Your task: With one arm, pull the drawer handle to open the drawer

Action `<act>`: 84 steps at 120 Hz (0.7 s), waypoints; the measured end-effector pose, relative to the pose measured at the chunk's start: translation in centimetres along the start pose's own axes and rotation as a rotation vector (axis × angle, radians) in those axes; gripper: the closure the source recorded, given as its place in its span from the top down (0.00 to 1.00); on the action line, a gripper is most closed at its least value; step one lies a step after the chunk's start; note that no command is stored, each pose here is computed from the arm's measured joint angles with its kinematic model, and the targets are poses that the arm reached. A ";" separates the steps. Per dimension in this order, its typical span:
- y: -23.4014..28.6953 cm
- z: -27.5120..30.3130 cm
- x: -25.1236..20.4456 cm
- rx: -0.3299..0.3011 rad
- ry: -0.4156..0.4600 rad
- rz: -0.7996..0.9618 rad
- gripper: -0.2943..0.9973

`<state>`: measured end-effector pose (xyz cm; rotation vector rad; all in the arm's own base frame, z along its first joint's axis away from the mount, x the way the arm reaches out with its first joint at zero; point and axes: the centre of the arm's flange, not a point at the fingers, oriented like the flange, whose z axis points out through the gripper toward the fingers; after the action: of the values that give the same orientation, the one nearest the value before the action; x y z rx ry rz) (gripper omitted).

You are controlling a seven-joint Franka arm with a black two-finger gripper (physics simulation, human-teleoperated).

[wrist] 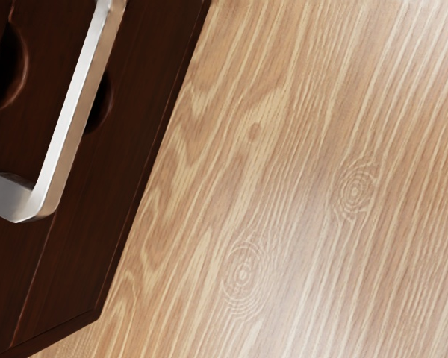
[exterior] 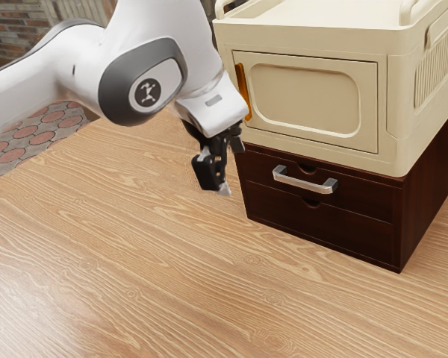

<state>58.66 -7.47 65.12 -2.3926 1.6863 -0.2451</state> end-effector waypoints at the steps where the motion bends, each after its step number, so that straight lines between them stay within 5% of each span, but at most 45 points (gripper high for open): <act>1: 0.0 0.0 0.2 0.003 0.002 0.006 0.77; 84: -0.2 4.6 4.6 0.110 0.039 0.230 0.77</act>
<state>61.51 -11.43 60.79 -2.1065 1.8937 -0.3399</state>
